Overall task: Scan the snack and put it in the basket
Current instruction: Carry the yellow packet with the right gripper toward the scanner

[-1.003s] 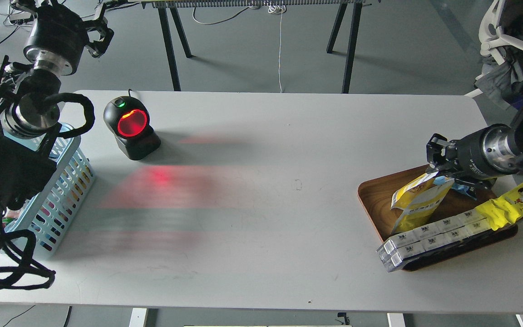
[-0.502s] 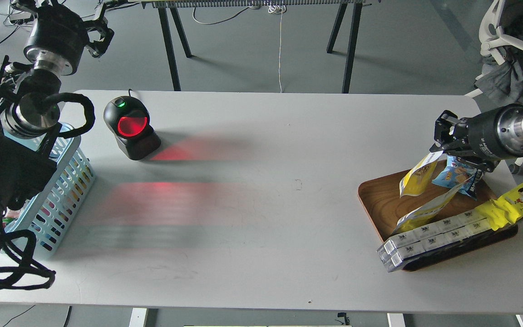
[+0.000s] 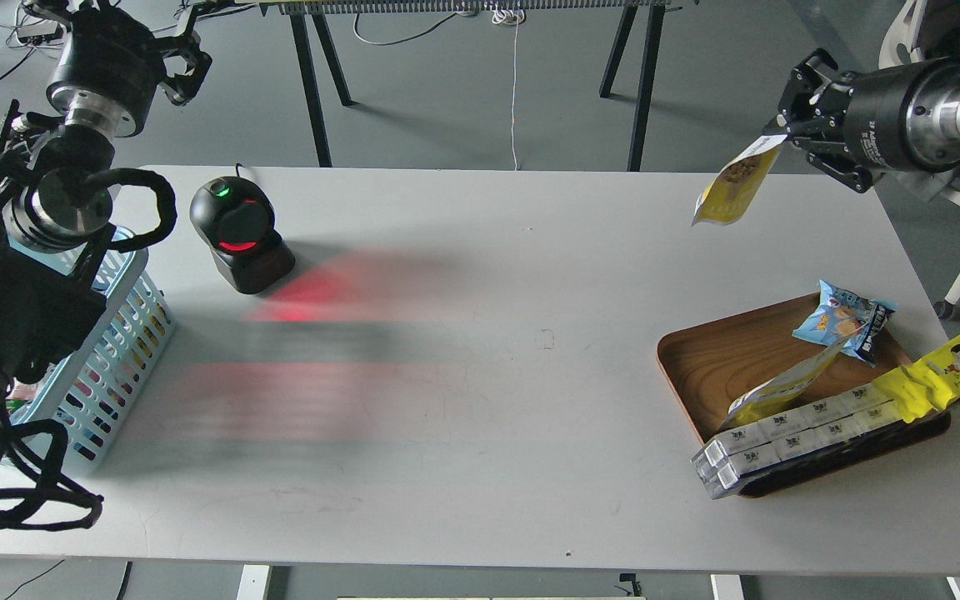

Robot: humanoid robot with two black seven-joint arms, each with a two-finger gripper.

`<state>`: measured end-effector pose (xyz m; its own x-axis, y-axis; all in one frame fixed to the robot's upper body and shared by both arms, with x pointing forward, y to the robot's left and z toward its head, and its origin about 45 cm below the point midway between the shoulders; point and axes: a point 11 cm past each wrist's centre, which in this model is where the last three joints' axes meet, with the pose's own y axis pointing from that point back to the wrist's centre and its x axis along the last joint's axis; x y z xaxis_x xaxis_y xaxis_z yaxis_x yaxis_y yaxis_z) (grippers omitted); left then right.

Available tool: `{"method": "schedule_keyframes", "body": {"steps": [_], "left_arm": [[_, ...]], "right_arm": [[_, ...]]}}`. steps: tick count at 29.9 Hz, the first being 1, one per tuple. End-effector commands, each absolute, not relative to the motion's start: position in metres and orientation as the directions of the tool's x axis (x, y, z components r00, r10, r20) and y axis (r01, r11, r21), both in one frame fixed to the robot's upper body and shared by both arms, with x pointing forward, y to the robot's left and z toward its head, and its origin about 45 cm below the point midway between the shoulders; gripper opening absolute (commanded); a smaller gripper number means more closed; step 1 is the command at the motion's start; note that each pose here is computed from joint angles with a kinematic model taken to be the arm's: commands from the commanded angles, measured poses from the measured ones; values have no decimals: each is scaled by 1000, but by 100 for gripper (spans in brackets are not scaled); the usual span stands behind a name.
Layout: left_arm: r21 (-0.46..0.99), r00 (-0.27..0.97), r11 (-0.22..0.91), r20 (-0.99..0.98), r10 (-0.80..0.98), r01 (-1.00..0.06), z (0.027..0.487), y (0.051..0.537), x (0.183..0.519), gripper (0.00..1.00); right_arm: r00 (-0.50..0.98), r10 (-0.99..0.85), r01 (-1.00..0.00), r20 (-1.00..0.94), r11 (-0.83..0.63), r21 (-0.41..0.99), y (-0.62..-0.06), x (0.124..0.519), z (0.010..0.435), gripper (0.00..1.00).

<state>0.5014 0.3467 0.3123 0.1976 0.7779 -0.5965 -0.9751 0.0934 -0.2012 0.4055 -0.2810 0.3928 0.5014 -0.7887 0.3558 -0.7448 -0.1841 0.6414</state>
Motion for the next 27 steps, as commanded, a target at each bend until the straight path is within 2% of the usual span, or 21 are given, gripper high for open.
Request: {"method": "schedule_keyframes", "body": {"steps": [1,11,27], "left_arm": [[-199,196,94,-596,779,-976,312,346,502,100],[-196,190,90,-588,786,-976,313,351,501,100],[-205,194,87,-585,788,-975,316,353,501,100]], "right_arm": [[500,-813,-753,298,-239,613,-249,418,392,0],[530,-840,-717,117,-371,590,-170,436,350,0],[628,-778,-578,8,-460,674,-54,393,271,0]]}}
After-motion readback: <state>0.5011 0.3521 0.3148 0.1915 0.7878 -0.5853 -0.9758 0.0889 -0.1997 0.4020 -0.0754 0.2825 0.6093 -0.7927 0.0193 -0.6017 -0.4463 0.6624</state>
